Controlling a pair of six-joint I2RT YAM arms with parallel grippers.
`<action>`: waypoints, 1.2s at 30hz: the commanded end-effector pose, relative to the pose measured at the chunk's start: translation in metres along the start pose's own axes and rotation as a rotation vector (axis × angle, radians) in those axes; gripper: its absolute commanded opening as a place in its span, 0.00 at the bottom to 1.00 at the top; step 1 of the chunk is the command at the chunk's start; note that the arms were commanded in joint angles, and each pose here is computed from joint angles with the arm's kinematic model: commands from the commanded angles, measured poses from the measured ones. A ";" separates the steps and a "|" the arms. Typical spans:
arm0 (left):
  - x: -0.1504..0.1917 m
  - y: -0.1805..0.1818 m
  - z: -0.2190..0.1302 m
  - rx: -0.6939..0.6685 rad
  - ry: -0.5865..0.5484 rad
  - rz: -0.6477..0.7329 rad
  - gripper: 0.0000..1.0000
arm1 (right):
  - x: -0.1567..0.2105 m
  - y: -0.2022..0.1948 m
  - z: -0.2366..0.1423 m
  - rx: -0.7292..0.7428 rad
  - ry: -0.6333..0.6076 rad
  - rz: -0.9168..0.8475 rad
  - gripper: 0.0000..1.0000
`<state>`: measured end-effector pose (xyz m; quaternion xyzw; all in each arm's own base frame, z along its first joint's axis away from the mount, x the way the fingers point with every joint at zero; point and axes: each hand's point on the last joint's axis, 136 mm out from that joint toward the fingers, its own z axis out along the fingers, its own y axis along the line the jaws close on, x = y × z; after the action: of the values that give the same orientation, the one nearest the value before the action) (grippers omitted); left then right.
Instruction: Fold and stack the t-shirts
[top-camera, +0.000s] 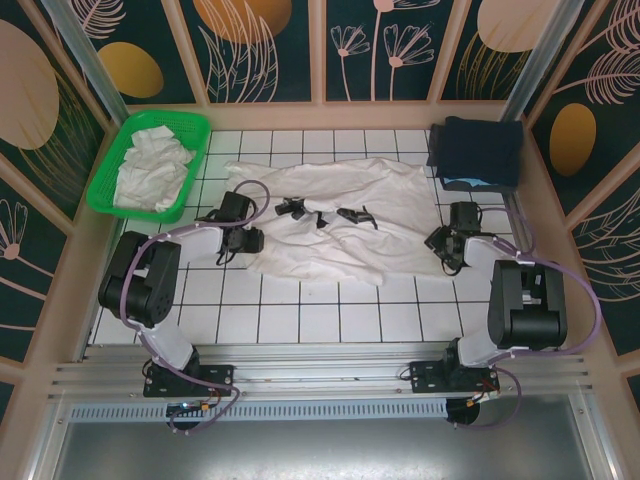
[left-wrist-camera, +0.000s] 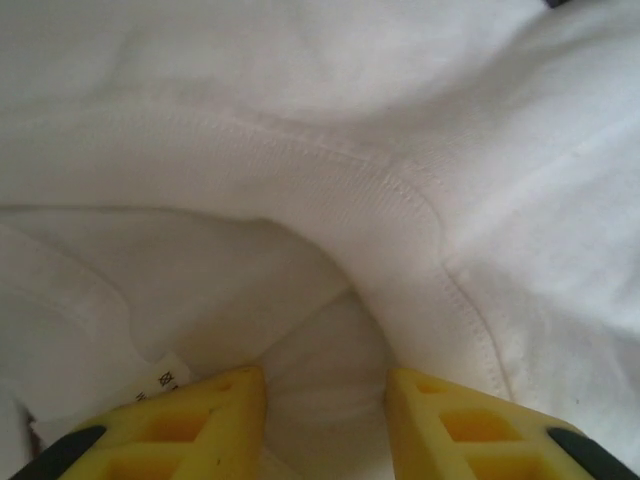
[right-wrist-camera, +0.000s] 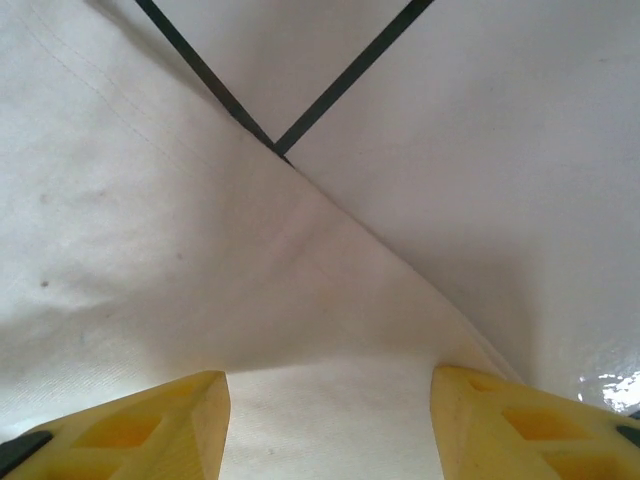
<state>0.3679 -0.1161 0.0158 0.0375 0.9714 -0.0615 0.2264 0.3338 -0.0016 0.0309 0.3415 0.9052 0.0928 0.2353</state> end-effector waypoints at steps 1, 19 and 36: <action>-0.010 0.029 -0.022 -0.115 -0.011 -0.008 0.38 | 0.002 0.033 -0.018 -0.080 -0.012 -0.046 0.56; 0.011 -0.092 -0.028 0.134 -0.044 0.027 0.47 | 0.017 0.029 0.017 -0.088 0.055 -0.052 0.56; 0.014 0.040 -0.028 -0.151 -0.008 -0.079 0.52 | -0.013 0.058 -0.021 -0.193 -0.007 -0.141 0.60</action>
<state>0.3357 -0.0970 0.0219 -0.0134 0.9734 -0.0435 0.2245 0.3596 0.0150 0.0438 0.2958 0.9111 0.1456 0.2473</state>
